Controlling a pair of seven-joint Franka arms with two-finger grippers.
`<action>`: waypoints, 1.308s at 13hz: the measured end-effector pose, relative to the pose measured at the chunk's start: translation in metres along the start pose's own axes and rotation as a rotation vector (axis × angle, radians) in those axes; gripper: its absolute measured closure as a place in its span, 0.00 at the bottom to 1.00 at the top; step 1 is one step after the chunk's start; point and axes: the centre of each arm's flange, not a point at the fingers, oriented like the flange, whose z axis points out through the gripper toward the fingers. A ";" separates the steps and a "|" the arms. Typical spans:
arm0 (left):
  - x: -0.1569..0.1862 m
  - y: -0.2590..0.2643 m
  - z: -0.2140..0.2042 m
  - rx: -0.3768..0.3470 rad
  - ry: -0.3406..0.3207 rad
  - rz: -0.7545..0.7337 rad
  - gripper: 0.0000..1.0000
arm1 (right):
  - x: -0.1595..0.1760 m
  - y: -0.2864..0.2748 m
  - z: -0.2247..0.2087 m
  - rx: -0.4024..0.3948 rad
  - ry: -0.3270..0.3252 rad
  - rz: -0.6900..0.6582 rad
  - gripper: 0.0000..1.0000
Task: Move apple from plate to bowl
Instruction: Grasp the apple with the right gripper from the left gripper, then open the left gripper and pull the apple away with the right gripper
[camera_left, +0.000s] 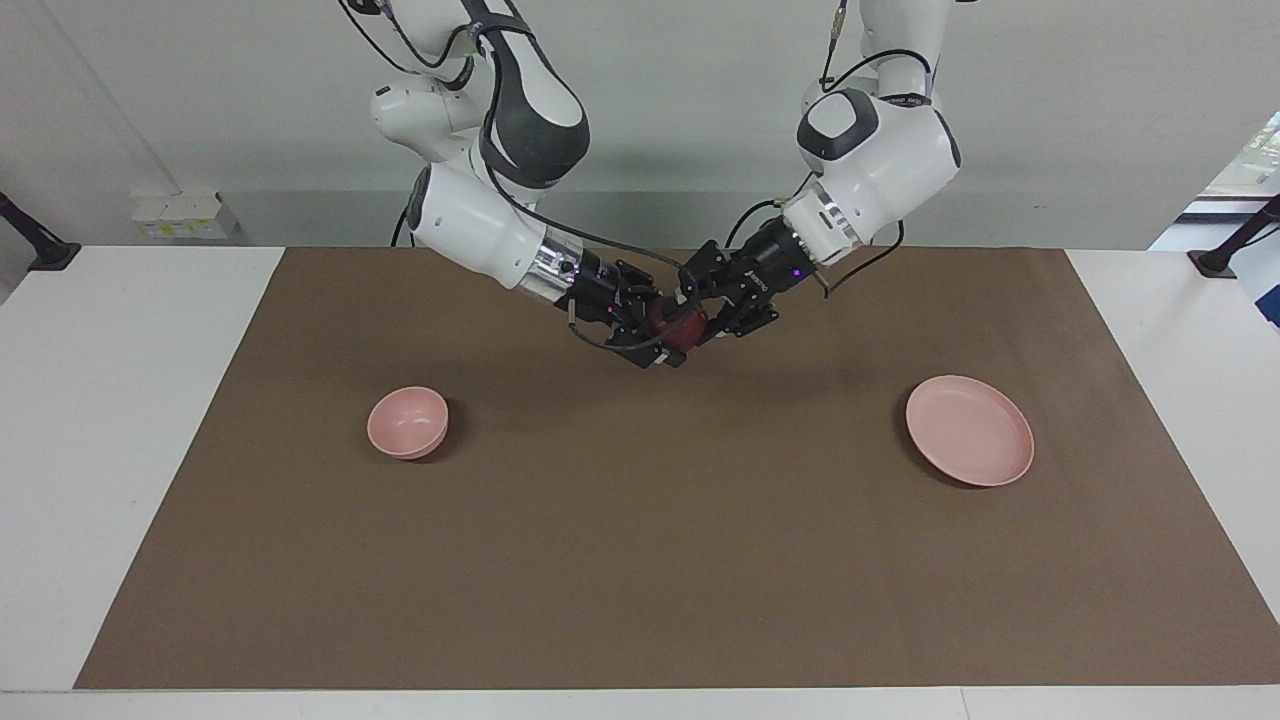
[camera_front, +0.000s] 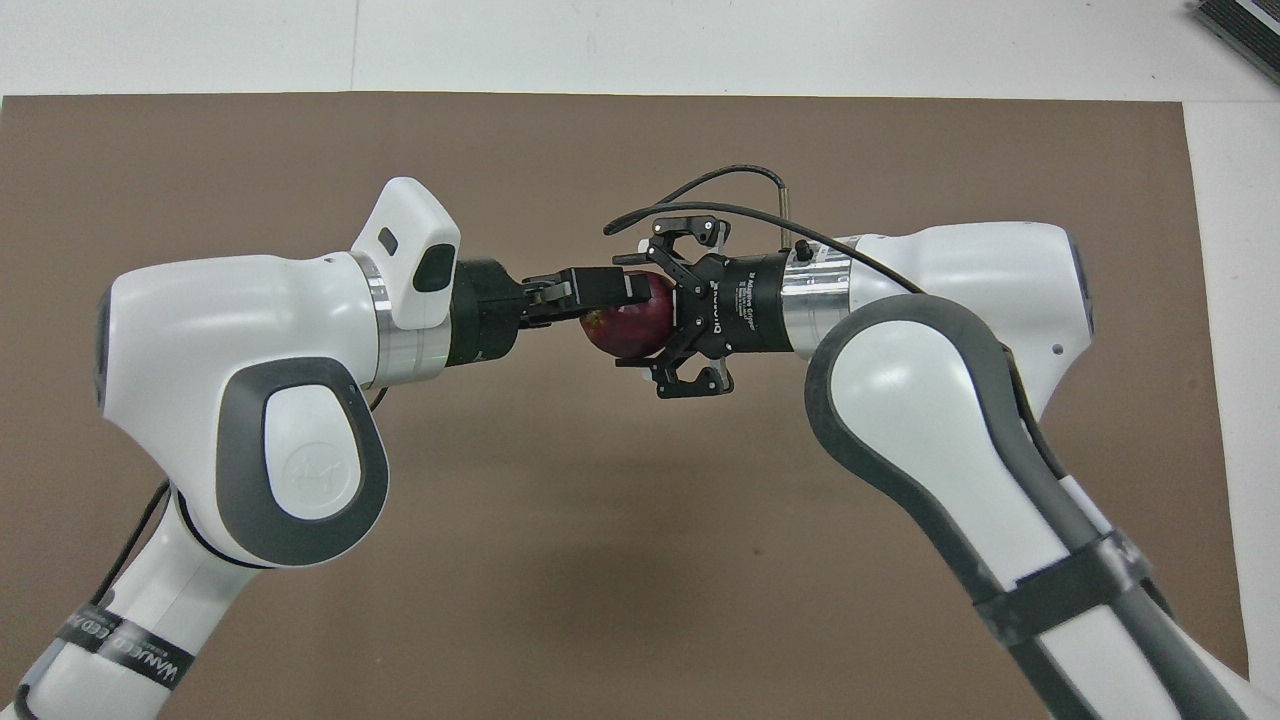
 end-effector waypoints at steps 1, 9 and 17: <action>0.000 0.000 0.000 0.000 0.000 -0.001 0.37 | 0.000 0.000 0.000 -0.002 -0.001 0.000 0.23; 0.013 -0.006 -0.021 0.018 0.041 -0.053 0.00 | 0.003 -0.001 -0.004 -0.015 -0.006 -0.009 0.26; 0.034 -0.063 -0.054 0.486 -0.057 0.241 0.00 | 0.041 0.004 -0.080 -0.321 0.259 -0.597 0.26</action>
